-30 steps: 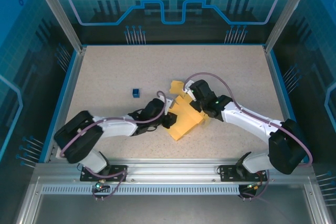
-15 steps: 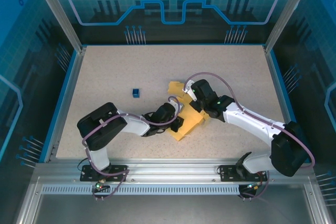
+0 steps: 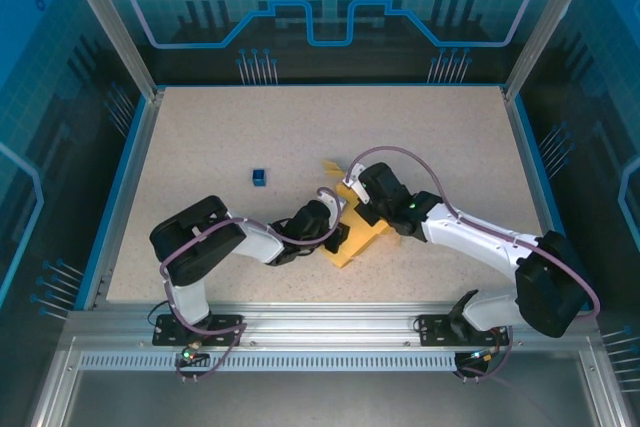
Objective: Fold the paper box
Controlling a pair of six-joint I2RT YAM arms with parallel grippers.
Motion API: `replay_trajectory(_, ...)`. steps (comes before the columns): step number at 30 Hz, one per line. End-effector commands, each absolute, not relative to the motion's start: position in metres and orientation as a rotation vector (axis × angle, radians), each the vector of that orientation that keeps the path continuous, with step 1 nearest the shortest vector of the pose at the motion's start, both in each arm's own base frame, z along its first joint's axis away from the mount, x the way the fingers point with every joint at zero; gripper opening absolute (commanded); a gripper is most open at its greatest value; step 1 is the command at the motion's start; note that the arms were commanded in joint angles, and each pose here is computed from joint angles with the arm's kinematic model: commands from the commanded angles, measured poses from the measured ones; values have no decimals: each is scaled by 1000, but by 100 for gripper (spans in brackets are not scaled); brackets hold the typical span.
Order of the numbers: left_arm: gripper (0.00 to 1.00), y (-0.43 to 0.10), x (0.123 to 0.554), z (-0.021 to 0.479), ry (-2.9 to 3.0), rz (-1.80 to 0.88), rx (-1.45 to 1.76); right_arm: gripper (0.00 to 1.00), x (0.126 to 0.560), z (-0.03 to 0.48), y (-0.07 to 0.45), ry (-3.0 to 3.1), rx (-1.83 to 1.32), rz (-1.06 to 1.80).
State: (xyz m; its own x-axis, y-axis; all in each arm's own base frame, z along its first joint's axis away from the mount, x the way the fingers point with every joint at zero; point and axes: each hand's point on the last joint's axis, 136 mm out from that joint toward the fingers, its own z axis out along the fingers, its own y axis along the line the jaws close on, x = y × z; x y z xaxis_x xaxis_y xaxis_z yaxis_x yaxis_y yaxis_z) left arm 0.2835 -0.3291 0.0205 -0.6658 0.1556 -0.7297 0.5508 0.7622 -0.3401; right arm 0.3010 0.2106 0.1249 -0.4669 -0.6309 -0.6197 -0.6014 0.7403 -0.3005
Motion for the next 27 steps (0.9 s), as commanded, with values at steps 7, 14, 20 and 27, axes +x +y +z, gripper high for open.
replay_trajectory(7,8,-318,278,5,2273,-675,503,0,276,90,227,2296,-925,107)
replay_trajectory(14,9,-317,283,25,2225,-679,472,0,289,109,218,2261,-910,44)
replay_trajectory(20,18,-316,288,65,2145,-691,453,0,308,145,207,2222,-883,55)
replay_trajectory(27,34,-291,290,118,2057,-657,460,0,305,175,210,2264,-924,272)
